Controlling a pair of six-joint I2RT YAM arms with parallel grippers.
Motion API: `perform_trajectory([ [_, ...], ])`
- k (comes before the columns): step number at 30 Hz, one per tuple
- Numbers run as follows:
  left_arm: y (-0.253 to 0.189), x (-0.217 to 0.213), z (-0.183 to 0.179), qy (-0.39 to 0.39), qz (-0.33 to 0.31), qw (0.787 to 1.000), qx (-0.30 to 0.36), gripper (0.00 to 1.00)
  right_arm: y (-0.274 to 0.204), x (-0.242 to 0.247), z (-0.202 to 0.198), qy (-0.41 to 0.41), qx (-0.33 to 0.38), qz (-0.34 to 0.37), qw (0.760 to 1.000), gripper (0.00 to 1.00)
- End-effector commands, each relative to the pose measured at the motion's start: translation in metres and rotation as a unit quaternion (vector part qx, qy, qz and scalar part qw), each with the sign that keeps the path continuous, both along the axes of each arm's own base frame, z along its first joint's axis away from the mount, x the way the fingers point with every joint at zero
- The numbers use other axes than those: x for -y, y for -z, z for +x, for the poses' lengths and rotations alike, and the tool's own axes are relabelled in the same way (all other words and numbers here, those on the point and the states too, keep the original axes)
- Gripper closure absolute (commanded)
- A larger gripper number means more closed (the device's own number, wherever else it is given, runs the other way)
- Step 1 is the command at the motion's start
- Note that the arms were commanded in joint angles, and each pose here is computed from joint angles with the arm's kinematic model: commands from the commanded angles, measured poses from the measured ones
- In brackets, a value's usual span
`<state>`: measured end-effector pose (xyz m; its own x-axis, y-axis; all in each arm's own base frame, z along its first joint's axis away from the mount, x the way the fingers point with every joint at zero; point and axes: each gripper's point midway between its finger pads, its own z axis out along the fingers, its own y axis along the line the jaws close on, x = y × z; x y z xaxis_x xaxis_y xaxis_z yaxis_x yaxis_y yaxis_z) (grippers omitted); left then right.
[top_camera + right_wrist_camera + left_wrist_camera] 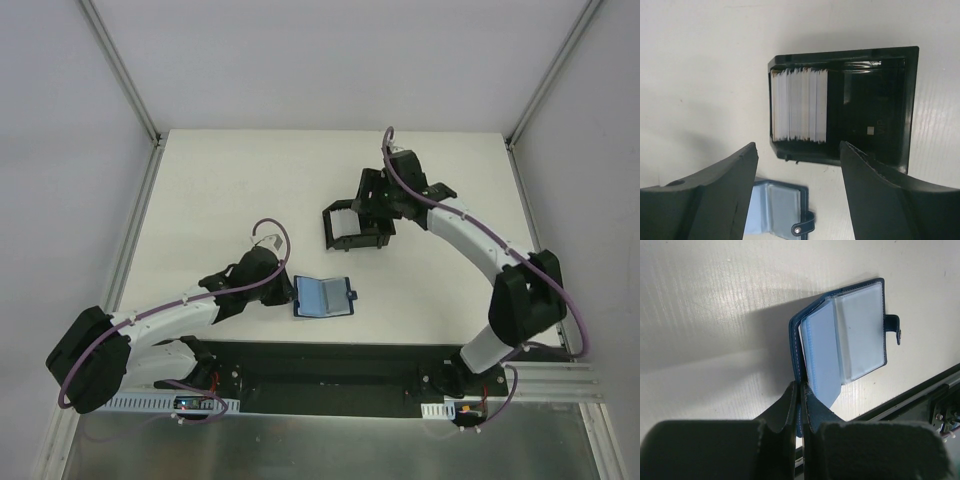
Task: Put the credit cards into the card holder
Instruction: Pick up the credit card from the storage box.
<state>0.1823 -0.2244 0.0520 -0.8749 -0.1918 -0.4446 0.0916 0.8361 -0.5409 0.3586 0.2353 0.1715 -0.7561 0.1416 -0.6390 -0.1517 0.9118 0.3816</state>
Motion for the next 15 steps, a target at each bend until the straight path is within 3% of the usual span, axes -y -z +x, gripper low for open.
perform_trajectory([
  [1,-0.009,0.004,0.006,0.015,0.001,1.0,0.014,1.0,0.013,-0.014,0.014,-0.05,-0.037,0.014,0.998,0.3],
  [15,0.001,0.003,0.003,0.018,0.011,1.0,0.0,1.0,0.069,-0.029,0.047,-0.056,-0.09,0.038,0.994,0.25],
])
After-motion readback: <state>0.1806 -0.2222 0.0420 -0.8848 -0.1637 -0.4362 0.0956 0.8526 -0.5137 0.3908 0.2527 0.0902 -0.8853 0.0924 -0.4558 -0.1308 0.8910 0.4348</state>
